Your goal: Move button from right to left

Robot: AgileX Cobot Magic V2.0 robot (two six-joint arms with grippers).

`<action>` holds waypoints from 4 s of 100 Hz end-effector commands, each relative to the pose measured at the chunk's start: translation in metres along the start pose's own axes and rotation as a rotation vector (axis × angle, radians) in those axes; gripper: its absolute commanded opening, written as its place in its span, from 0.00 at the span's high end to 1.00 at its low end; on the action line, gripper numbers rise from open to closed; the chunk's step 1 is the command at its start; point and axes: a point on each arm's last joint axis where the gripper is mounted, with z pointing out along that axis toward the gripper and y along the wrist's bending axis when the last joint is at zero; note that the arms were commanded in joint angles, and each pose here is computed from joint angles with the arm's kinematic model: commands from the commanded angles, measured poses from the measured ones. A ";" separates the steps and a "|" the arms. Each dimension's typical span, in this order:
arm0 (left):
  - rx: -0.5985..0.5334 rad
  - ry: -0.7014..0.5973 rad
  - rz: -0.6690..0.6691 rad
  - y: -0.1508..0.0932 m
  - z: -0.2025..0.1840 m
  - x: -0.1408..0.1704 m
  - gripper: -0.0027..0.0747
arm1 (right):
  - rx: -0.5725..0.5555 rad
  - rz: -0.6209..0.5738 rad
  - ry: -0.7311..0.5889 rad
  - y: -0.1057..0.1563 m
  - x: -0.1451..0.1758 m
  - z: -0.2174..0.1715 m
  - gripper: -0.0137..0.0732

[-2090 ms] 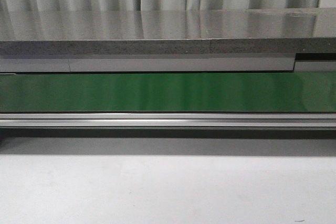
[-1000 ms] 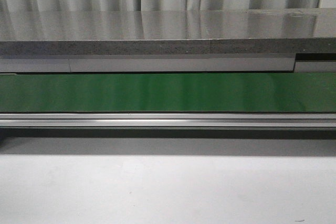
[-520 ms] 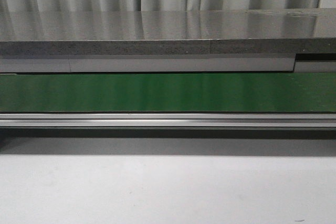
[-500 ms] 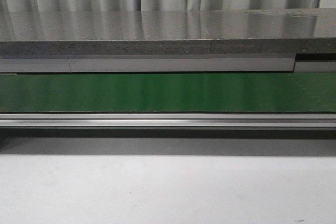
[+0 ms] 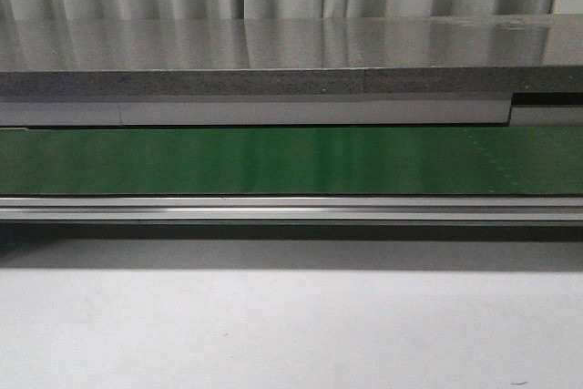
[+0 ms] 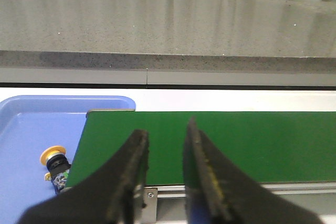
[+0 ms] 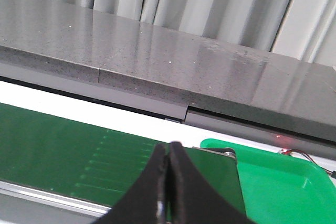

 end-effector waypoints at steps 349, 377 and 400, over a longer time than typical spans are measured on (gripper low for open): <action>-0.068 -0.280 0.046 0.004 -0.017 0.080 0.96 | 0.035 -0.009 -0.095 -0.004 -0.014 -0.001 0.92; -0.068 -0.280 0.046 0.004 -0.017 0.080 0.96 | 0.044 0.075 -0.096 -0.003 0.007 0.000 0.92; -0.068 -0.280 0.046 0.004 -0.017 0.080 0.96 | 0.042 0.106 -0.113 0.001 0.034 -0.002 0.92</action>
